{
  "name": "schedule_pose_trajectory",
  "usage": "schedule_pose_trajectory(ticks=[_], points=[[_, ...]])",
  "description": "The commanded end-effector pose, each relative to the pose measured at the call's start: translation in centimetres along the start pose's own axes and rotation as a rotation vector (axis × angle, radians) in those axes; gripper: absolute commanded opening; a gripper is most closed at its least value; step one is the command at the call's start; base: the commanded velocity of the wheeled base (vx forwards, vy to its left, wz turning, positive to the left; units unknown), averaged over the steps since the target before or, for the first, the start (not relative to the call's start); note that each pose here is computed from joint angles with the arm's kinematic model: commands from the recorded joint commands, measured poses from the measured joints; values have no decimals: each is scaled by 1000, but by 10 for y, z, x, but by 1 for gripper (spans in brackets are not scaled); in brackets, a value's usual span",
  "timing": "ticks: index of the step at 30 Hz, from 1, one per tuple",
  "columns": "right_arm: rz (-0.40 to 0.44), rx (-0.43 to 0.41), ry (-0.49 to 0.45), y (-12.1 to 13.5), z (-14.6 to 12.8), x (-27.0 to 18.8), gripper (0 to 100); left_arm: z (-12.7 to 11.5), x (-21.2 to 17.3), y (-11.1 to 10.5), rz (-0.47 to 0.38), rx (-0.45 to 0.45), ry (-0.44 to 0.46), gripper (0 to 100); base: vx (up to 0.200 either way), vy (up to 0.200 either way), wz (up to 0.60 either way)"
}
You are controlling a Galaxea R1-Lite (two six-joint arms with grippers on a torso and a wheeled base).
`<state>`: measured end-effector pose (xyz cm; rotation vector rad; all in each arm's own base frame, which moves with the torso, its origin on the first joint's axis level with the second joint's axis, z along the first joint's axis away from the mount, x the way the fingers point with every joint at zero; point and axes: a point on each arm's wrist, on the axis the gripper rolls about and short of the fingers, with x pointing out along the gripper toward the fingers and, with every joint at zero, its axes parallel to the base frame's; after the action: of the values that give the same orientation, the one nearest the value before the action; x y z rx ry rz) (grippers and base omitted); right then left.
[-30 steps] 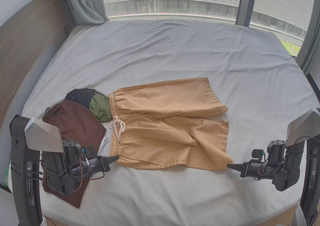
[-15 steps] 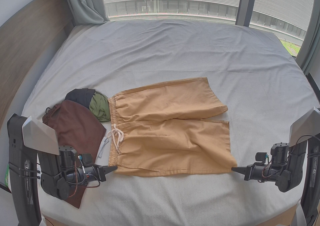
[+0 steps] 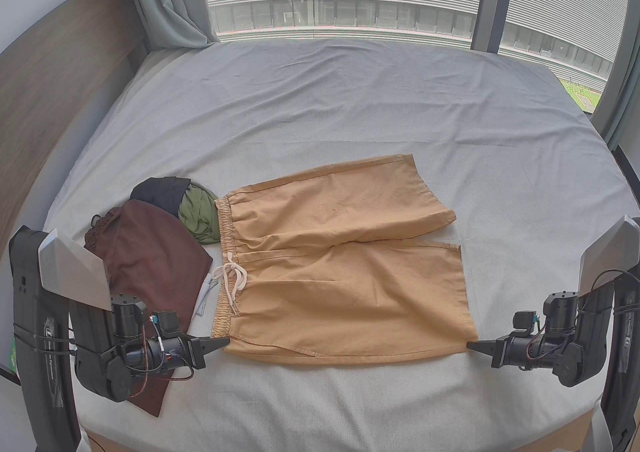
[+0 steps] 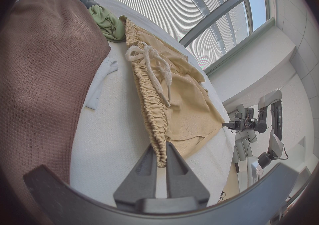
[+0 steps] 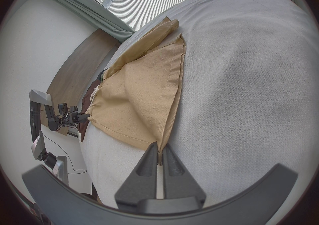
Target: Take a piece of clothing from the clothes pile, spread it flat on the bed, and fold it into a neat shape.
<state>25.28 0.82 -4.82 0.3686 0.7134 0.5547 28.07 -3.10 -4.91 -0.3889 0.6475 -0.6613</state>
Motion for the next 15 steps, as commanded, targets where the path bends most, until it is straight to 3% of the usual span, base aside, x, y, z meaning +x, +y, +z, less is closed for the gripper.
schedule_pose_trajectory(ticks=[1, 12, 13, 15], points=[[-1, 9, 15, 0, -4, 0, 0, -1, -1, -1, -2, 4, 6, 0, 0, 0, 0], [3, -6, -3, -1, 0, 3, 0, 3, 2, 1, -7, 14, -9, 0, 0, 0, 0], [2, -6, -1, -1, 0, 3, 100, 3, 3, 1, -8, 18, -11, 0, 0, 0, 0], [4, -2, 5, 1, -1, 2, 100, 4, 3, 1, -8, 21, -14, 0, 0, 0, 0]])
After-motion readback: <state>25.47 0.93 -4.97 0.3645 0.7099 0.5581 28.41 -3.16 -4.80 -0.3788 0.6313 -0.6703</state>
